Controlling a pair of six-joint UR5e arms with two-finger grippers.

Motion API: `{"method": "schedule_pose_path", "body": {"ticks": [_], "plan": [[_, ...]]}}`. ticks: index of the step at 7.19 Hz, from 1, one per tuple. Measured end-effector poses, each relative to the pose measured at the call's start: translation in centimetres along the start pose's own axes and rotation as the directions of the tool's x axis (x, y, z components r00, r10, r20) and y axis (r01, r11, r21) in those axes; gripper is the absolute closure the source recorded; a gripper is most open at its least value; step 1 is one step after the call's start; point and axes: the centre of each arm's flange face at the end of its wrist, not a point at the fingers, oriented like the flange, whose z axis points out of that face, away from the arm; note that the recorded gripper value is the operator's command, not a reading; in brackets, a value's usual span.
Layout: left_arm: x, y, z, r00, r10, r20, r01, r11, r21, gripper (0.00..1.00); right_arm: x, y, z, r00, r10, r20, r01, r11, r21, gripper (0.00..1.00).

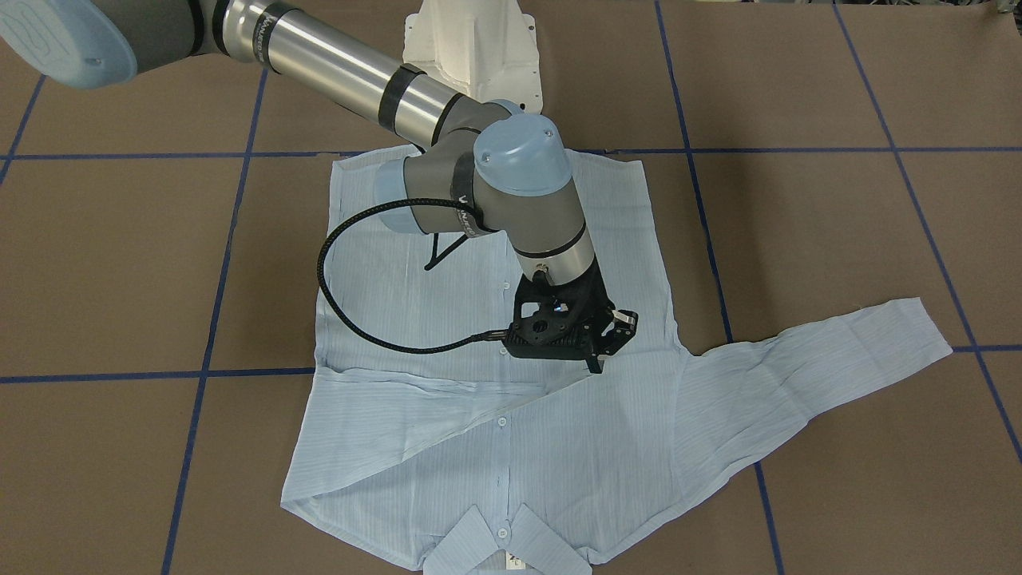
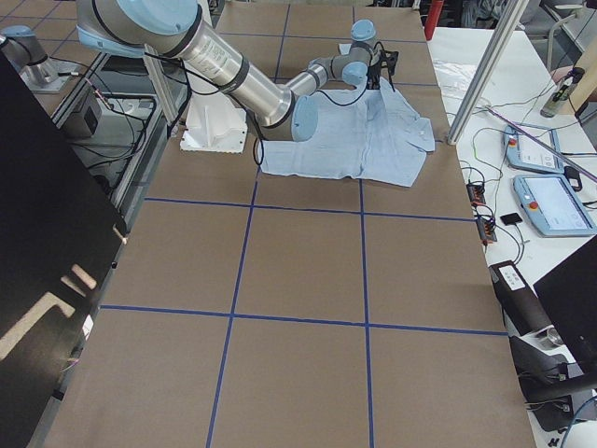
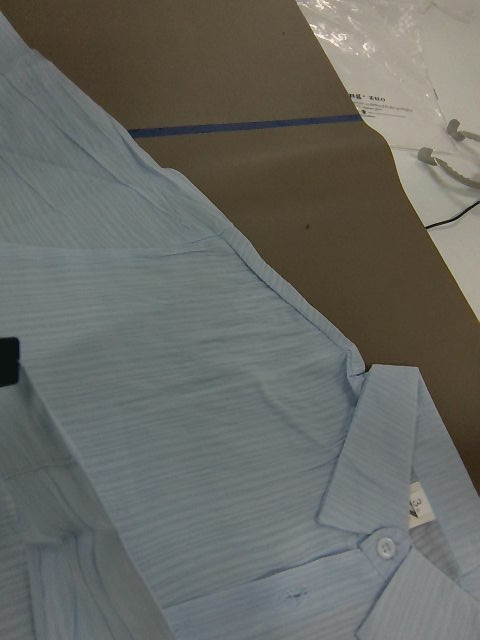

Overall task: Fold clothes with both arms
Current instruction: 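Carry the grasped sleeve across the shirt body toward the collar with the right gripper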

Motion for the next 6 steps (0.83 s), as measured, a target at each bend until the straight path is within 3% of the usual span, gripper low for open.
{"method": "schedule_pose_path", "body": {"ticks": [1,2,6], "plan": [[0.0,0.1,0.0,1.000,0.001,0.000,-0.001,1.000,0.001,0.00,0.1,0.5,0.6,1.000,-0.004,0.005,0.004,1.000,0.006,0.57],[0.0,0.1,-0.1,1.000,0.001,0.000,-0.001,1.000,0.001,0.00,0.1,0.7,0.9,1.000,-0.006,0.007,0.006,1.000,0.010,0.02],[-0.4,0.7,0.7,1.000,-0.018,-0.023,0.018,1.000,-0.020,0.00,-1.3,1.0,0.8,1.000,-0.004,0.008,0.003,0.997,0.079,0.01]]}}
